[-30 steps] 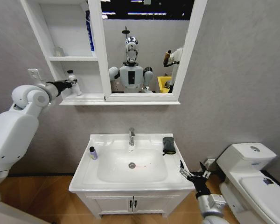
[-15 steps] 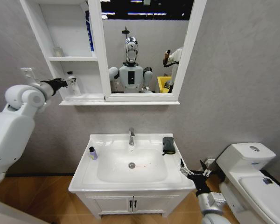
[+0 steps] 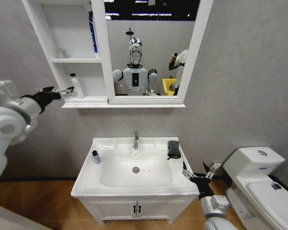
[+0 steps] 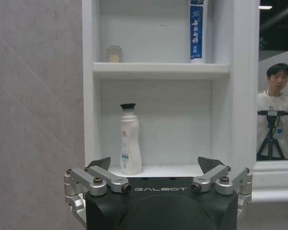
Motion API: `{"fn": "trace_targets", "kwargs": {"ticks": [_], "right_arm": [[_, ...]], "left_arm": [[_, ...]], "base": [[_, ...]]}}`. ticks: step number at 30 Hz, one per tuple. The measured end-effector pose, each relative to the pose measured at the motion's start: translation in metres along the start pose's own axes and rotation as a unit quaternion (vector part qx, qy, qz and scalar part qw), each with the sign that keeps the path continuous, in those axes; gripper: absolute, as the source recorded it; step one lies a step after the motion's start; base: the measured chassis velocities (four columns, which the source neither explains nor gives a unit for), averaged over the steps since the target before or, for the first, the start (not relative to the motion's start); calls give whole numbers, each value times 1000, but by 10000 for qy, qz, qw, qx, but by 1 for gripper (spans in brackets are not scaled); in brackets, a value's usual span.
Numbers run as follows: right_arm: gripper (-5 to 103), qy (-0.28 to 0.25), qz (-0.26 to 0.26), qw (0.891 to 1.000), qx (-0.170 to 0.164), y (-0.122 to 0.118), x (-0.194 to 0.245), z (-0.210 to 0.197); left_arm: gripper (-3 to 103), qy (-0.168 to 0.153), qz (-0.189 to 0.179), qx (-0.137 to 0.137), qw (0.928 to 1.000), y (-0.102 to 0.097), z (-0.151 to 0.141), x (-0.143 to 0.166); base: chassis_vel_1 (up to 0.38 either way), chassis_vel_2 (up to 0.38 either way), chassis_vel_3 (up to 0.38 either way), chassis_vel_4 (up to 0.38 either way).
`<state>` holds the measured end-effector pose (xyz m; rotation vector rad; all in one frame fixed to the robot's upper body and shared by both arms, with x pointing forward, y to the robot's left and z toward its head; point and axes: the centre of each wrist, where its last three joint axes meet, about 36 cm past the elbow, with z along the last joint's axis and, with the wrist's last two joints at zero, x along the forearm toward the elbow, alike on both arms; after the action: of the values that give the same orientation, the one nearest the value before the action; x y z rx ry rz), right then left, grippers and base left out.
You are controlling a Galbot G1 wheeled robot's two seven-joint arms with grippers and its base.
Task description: Move facial cleanser and shampoo from washbasin to cabinet, then wipe washbasin with towel.
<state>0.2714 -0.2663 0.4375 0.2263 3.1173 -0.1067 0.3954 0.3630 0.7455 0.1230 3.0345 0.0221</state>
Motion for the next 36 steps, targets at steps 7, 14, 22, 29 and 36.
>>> {"fn": "trace_targets", "kwargs": {"ticks": [7, 14, 22, 29, 36], "right_arm": [[100, 21, -7, 10000, 15, -1, 4, 1], [100, -3, 39, 10000, 30, -5, 5, 0], [100, 30, -13, 10000, 27, -5, 4, 5], [100, -24, -33, 10000, -19, -2, -1, 2], [100, -72, 29, 10000, 5, -6, -5, -3]], "left_arm": [[100, 210, -493, -132, 9985, -22, 83, 17], [100, 635, -595, -372, 9955, -41, 229, 34], [100, 931, -425, -290, 9943, -56, 306, 32], [100, 1239, -427, -152, 9913, -79, 345, 19], [100, 1555, -851, -173, 9840, -79, 390, 5]], "base": [[0, 0, 0, 0], [0, 0, 0, 0], [0, 0, 0, 0], [0, 0, 0, 0], [0, 0, 0, 0]]}}
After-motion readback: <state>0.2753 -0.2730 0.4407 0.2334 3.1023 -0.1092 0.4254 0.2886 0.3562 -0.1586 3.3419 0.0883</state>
